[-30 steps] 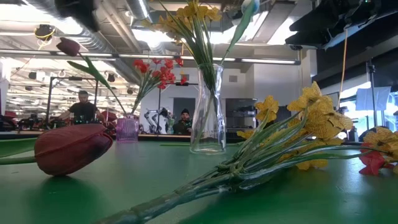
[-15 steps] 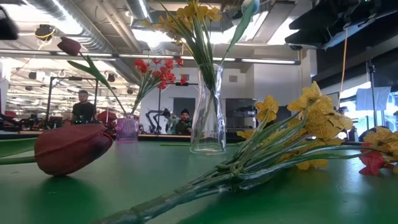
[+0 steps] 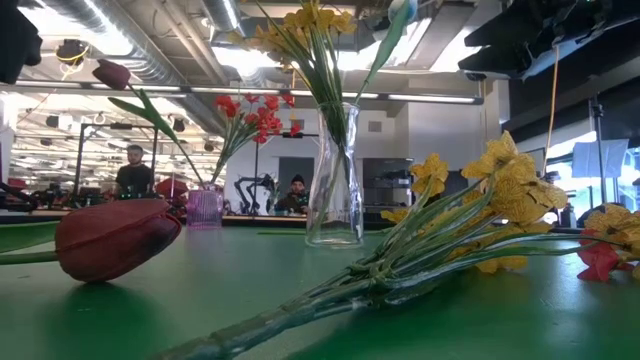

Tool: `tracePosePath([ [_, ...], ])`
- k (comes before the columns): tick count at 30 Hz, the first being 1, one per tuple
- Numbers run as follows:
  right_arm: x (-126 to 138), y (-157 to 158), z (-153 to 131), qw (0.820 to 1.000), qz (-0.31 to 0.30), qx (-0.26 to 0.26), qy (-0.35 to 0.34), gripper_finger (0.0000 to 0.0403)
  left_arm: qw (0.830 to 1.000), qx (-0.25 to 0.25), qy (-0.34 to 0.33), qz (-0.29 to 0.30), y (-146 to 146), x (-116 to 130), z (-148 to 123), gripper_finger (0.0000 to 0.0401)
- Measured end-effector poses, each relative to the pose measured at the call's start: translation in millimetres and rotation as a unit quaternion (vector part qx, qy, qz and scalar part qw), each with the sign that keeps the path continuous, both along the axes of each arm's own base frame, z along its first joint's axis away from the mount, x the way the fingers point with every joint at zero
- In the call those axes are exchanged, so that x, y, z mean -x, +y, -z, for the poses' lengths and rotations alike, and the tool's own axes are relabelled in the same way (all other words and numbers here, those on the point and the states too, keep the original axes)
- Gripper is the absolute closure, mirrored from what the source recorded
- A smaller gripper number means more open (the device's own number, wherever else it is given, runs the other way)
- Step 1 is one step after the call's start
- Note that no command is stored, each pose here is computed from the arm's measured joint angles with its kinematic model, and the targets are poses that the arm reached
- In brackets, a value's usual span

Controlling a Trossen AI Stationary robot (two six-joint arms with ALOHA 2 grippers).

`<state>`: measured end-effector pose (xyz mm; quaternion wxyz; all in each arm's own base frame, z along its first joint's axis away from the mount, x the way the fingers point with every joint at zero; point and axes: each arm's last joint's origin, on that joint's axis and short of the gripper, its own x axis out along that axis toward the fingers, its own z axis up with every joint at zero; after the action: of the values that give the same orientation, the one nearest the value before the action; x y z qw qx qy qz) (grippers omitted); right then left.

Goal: Sort flowers into vase by color
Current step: Put the red flower into the violet vase

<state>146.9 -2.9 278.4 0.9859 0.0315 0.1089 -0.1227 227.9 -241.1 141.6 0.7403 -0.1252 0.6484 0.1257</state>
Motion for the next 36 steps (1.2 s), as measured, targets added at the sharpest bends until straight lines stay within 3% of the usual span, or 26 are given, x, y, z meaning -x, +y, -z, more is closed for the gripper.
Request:
tracePosePath([
  [5,0.1,0.0,0.2,1.0,0.0,0.0,0.001,0.0104,1.0,-0.01,0.01,0.0,0.8,0.8,2.5,0.0229],
  [12,0.4,0.0,1.4,1.0,0.0,0.0,0.007,0.0104,0.999,-0.036,0.014,-0.005,6.5,0.8,3.2,0.038],
  [16,0.7,0.0,2.4,1.0,0.0,0.001,0.013,0.0104,0.999,-0.032,0.013,-0.018,11.9,-2.2,-1.2,0.0395],
  [19,0.7,0.0,2.6,1.0,0.0,0.001,0.015,0.0104,0.996,-0.083,-0.019,-0.038,22.1,0.3,-24.0,0.0398],
  [22,0.8,0.0,2.8,1.0,-0.001,0.004,0.016,0.0104,0.983,-0.127,-0.113,-0.072,28.2,7.0,-73.7,0.0399],
  [25,0.8,-0.1,2.8,1.0,-0.003,0.011,0.018,0.0104,0.952,-0.168,-0.237,-0.098,36.2,22.8,-120.9,0.0399],
  [28,0.6,0.0,2.2,1.0,-0.003,0.014,0.015,0.0104,0.889,-0.202,-0.393,-0.116,48.9,38.4,-161.4,0.04],
  [30,0.5,0.0,1.8,1.0,-0.004,0.016,0.014,0.0104,0.847,-0.229,-0.463,-0.127,57.4,45.5,-178.0,0.04],
  [34,0.6,0.0,1.9,1.0,-0.004,0.017,0.015,0.0104,0.78,-0.296,-0.535,-0.133,70.5,49.8,-195.4,0.0401],
  [36,0.6,0.0,2.2,1.0,-0.004,0.017,0.016,0.0104,0.76,-0.33,-0.544,-0.134,75.8,46.5,-197.1,0.0401],
])
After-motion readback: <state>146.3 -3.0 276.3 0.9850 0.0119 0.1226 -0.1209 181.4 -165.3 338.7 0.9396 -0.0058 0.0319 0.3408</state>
